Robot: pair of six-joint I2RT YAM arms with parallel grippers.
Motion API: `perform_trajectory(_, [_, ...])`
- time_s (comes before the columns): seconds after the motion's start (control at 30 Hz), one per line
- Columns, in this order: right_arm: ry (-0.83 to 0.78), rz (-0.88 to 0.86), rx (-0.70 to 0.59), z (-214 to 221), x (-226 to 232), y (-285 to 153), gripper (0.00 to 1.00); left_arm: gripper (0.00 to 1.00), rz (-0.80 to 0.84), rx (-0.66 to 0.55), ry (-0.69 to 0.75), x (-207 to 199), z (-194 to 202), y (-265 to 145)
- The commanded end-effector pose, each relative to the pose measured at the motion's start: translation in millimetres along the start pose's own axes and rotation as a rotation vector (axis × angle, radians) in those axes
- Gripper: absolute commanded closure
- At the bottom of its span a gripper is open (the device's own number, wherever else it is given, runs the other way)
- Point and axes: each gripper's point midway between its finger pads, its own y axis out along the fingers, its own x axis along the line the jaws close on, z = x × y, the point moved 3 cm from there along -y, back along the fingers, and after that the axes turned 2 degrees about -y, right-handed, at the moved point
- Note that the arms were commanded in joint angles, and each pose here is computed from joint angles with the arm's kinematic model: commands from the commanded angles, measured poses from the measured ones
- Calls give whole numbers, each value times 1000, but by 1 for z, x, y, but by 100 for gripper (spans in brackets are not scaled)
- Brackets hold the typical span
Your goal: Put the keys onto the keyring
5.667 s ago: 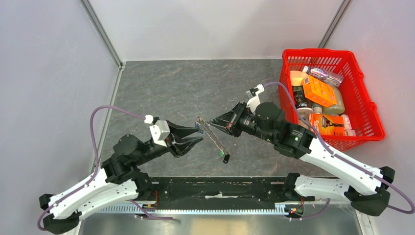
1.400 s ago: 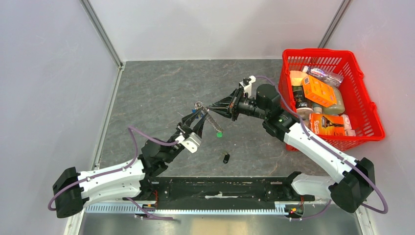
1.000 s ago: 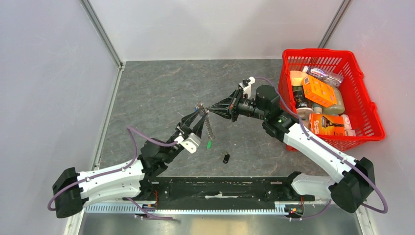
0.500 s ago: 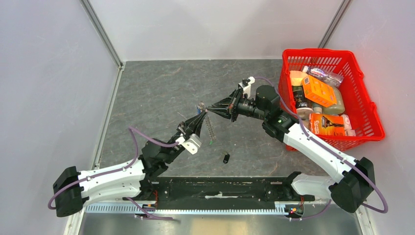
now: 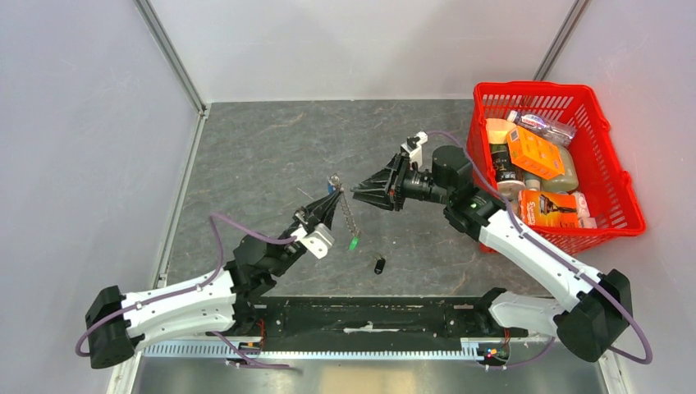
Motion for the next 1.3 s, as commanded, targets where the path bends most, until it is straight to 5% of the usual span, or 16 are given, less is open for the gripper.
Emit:
perform_trajectory(0.0, [-150,46,126,15,-14,-24,62,98,-60,-41,-134,24,-30,-5])
perform_trajectory(0.17, [-472,91,243,33,-18,-54,58,98,4,-15,-285,21,-39,-15])
perform_trajectory(0.43, [-1036,9,137,38,28,-100,56,98,227,22,-557,-9,-62,-24])
perform_trajectory(1.0, [-1258,-237,519,105,48,-72,61,98,599,-174,-949,-47,-122,-58])
perform_trajectory(1.27, [-1293,-348,518,118,61,-85,62,98,634,-206,-1005,-48,-127,-67])
